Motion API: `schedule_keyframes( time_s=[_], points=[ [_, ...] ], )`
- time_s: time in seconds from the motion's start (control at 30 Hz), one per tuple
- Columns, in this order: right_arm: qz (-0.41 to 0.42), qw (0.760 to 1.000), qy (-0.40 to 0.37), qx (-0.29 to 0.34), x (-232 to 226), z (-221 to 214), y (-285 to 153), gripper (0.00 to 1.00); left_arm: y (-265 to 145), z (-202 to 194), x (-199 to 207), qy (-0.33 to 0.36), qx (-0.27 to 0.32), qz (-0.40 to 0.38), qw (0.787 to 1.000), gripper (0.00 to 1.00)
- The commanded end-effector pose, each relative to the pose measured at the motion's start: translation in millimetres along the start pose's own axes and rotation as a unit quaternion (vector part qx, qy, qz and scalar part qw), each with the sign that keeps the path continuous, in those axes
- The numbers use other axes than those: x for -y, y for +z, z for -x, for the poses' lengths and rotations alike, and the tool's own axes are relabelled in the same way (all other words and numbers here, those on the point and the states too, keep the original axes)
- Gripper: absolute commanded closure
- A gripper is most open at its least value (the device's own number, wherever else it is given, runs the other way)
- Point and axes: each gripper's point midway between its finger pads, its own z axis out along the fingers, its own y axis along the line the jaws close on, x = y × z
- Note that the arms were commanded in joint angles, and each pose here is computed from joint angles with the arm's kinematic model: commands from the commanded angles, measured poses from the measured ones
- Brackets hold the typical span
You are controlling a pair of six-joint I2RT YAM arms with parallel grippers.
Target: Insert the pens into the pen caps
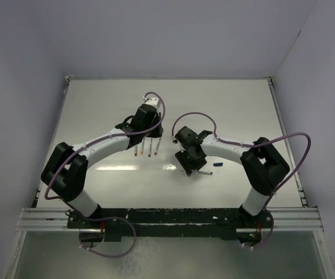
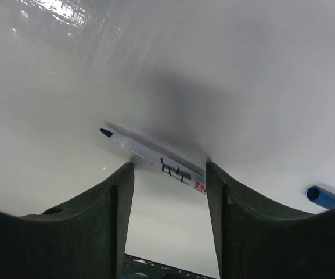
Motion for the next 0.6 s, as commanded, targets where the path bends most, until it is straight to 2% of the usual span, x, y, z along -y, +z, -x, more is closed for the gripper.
schedule_keyframes(
  time_s=[0.0,0.1,0.4,0.57],
  points=[
    [-0.008,1.000,0.005,-0.011,-1,0,-1,0.49,-9,25,4,-0.003,0.042,-0.007,0.999,0.75],
    [-0.007,1.000,0.005,-0.012,-3,1,1,0.58,-9,24,4,-0.001,0.042,-0.007,0.999,0.75],
    [0.001,1.000,0.006,-0.007,-7,9,4,1.00,-9,22,0,0.002,0.040,0.000,0.999,0.75],
    [0.000,1.000,0.012,0.005,-8,18,4,1.00,-10,21,-1,0.004,0.044,-0.001,0.999,0.75]
  ],
)
